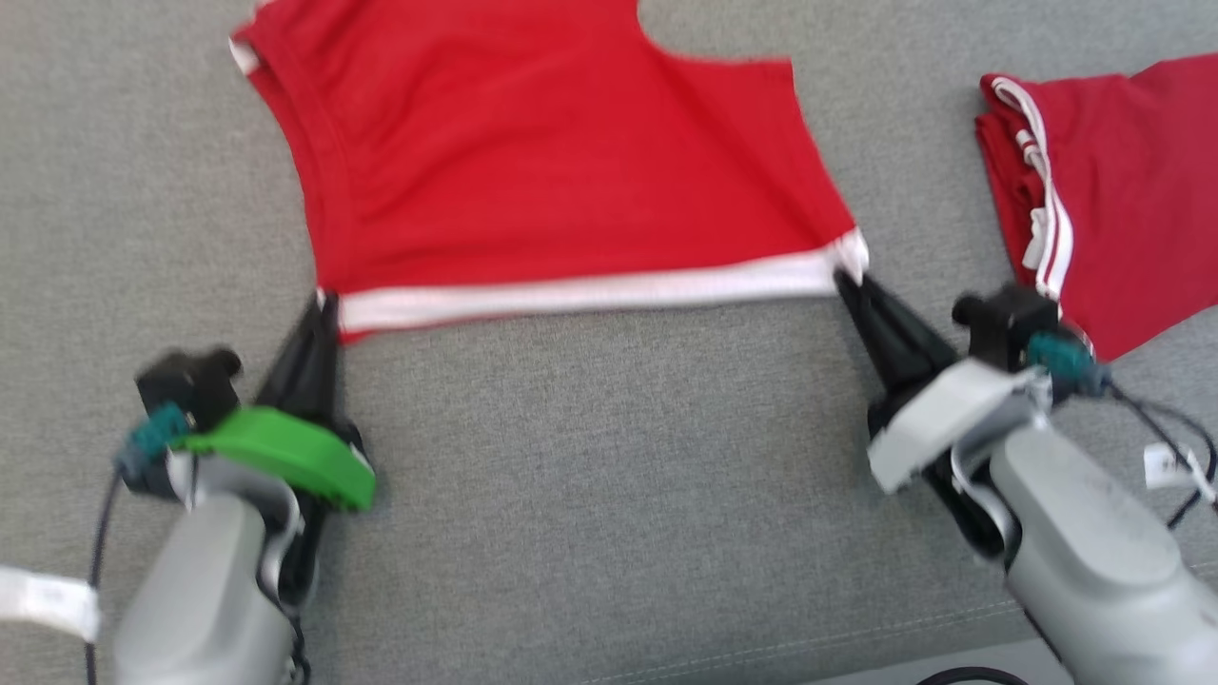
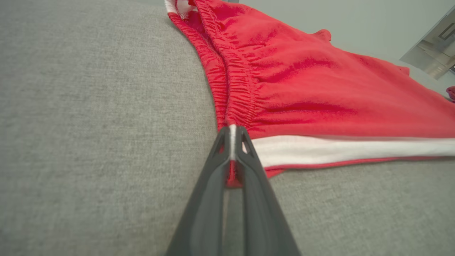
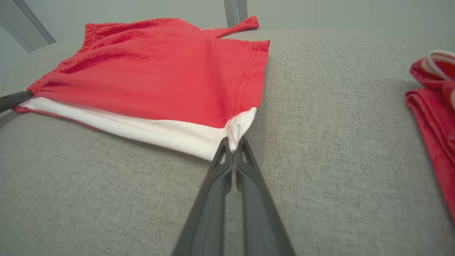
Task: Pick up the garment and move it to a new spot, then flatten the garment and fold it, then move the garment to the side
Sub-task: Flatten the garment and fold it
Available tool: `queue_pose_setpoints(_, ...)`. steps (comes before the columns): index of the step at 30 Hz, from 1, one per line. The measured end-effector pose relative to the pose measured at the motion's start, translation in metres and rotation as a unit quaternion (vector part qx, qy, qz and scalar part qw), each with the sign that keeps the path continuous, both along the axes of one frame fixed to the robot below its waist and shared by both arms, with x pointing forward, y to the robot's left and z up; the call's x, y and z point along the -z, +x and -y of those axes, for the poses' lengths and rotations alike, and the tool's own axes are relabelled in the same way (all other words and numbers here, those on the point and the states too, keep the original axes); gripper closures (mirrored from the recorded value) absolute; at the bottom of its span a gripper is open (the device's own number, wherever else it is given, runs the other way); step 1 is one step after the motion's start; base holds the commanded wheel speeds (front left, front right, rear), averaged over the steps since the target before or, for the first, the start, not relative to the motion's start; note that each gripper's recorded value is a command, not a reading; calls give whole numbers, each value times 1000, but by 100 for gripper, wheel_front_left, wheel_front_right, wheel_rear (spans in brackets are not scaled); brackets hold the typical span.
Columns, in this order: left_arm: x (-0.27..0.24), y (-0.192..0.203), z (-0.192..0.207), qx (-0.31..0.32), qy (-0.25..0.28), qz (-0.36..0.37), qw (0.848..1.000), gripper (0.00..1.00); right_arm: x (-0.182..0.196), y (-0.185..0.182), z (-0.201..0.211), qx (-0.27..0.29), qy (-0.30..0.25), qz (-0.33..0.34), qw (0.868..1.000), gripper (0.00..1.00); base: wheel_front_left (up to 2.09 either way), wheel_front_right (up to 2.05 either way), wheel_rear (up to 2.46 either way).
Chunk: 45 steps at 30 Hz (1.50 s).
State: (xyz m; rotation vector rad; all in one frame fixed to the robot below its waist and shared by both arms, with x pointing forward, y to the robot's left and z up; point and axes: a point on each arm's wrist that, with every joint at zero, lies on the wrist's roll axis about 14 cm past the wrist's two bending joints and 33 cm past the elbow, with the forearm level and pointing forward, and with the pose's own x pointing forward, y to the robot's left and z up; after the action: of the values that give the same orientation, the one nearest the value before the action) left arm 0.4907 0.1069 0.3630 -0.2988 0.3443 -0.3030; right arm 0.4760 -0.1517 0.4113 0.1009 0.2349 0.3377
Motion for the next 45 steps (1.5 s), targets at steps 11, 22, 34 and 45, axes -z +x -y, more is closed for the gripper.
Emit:
queue_pose_setpoints(11, 1, -112, -19, -48, -6, -39, 998, 100, 11, -103, 4, 25, 16, -45, 999, 100, 0, 0, 0)
queue_pose_setpoints(22, -37, -170, -32, -60, 3, 17, 998, 100, 4, -166, 11, 58, 39, -36, 997, 100, 0, 0, 0)
queue_pose_setpoints(34, -89, -144, -26, -66, -19, 103, 992, 100, -59, -103, 4, 23, 19, 68, 997, 100, 0, 0, 0)
queue_pose_setpoints(45, -88, -68, -16, -86, -63, 97, 990, 100, -80, 21, -29, -29, -17, 98, 995, 100, 0, 0, 0)
